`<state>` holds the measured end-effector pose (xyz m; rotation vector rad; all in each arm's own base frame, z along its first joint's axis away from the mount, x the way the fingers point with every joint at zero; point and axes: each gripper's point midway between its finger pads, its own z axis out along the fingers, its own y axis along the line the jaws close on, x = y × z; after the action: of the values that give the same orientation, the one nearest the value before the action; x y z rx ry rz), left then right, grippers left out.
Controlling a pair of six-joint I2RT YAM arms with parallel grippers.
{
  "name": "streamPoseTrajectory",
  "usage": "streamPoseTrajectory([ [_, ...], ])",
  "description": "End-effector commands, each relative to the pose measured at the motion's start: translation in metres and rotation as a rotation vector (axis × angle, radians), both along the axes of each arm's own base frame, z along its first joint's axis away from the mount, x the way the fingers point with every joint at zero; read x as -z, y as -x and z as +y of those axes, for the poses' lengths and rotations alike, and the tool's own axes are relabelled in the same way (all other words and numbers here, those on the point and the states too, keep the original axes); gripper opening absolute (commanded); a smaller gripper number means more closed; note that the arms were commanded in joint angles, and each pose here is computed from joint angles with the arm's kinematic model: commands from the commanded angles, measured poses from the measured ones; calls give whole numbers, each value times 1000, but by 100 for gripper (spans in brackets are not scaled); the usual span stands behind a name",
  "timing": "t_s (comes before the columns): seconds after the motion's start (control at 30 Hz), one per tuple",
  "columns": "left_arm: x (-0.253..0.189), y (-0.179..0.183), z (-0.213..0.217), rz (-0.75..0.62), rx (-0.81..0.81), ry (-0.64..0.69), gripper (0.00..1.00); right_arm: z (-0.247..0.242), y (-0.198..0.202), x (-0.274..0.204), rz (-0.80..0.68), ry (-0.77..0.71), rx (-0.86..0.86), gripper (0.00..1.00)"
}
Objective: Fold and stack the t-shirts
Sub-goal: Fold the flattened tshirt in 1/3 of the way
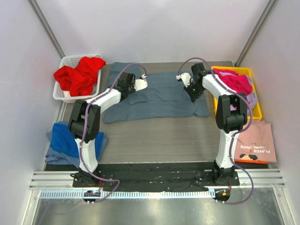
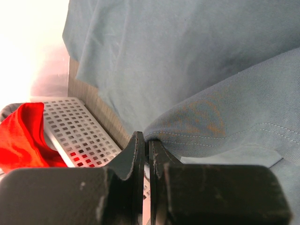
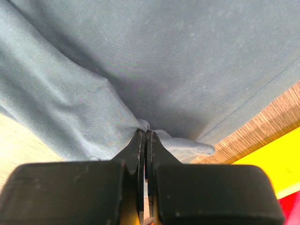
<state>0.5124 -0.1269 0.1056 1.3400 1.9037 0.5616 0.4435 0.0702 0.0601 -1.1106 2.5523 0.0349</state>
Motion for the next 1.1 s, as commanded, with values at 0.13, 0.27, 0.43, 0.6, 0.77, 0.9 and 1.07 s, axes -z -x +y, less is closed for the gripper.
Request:
streamPoseTrajectory([
  [0.13,-25,-28,4,-131,-61,20,3,-2,-2,-3,-19,24,1,1],
  [0.27,-33,-43,11,-236,-126,9,9,-3,2,1,-9,26,1,1],
  [0.43,-37,-50,15,-297,-172,17,26,-4,4,1,-9,30,3,1],
  [0.6,-40,-49,13,-314,-181,58,55,-5,7,3,-3,37,0,1],
  [0.77,-46,-46,14,-332,-189,72,76,-5,8,3,-5,38,0,1],
  [0.9,-61,-35,21,-352,-207,86,80,-6,10,-1,-12,36,0,1],
  [1.07,-47,-2,16,-238,-138,122,80,-9,18,0,-10,46,-1,1],
])
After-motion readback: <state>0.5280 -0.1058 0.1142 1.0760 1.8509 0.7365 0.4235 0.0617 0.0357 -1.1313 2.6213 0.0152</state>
